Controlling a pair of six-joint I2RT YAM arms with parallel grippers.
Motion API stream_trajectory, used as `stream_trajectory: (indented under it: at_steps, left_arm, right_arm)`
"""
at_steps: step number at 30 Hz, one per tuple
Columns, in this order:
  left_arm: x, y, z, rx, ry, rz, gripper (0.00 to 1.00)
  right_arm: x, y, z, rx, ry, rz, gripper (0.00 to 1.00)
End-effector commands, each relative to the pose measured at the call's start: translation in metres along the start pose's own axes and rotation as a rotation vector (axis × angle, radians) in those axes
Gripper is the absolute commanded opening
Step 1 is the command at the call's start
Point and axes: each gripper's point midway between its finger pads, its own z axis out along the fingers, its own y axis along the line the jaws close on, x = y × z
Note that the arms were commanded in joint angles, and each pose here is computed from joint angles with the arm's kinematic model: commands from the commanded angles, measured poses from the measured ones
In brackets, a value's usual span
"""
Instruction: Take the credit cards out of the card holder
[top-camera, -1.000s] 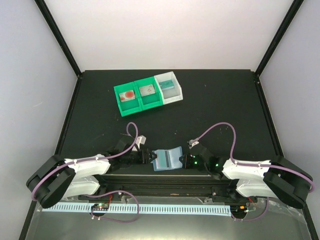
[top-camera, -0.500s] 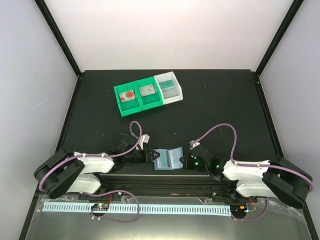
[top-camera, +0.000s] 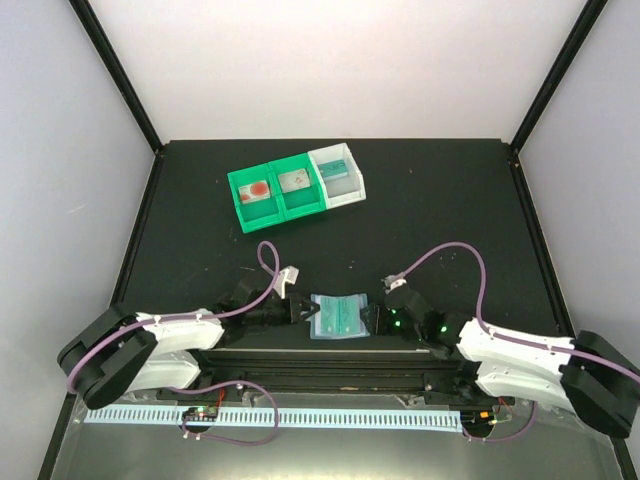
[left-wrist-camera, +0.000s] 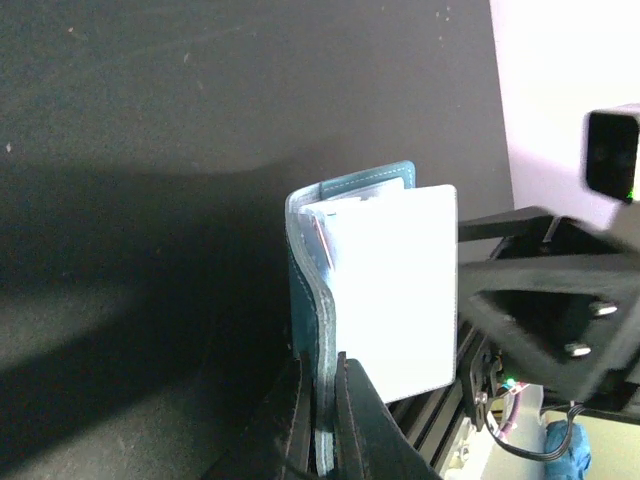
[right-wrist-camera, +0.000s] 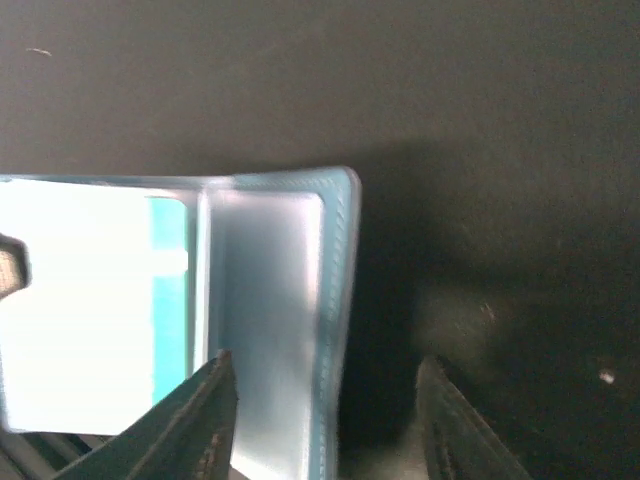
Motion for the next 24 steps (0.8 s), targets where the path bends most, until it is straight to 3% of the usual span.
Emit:
stream_trajectory:
  at_steps: [1,6,15,19,21,24]
  left_arm:
    - [0.001,-0.003,-0.001,-0.018,0.005,0.011,0.02]
    - [0.004,0.0,-0.001,-0.035,0.017,0.001,0.02]
    - [0.007,0.005,-0.001,-0.061,0.027,-0.002,0.02]
    - [0.008,0.011,-0.004,-0.096,0.022,0.004,0.02]
    - [0.008,0.014,-0.007,-0.114,0.017,0.005,0.07]
    - [0.006,0.018,-0.012,-0.156,0.004,0.007,0.28]
  right_arm:
    - [-0.023,0.008,-0.023,0.052,-0.047,-0.052,0.54]
    - [-0.027,0.034,-0.032,-0.054,-0.031,-0.066,0.53]
    - [-0.017,0.059,-0.018,-0.167,0.029,-0.062,0.33]
    - [-0.011,0.057,-0.004,-0.149,0.061,-0.066,0.31]
    - [-0.008,0.054,0.003,-0.131,0.078,-0.069,0.3]
    - [-0.001,0.047,0.012,-0.1,0.11,-0.074,0.29]
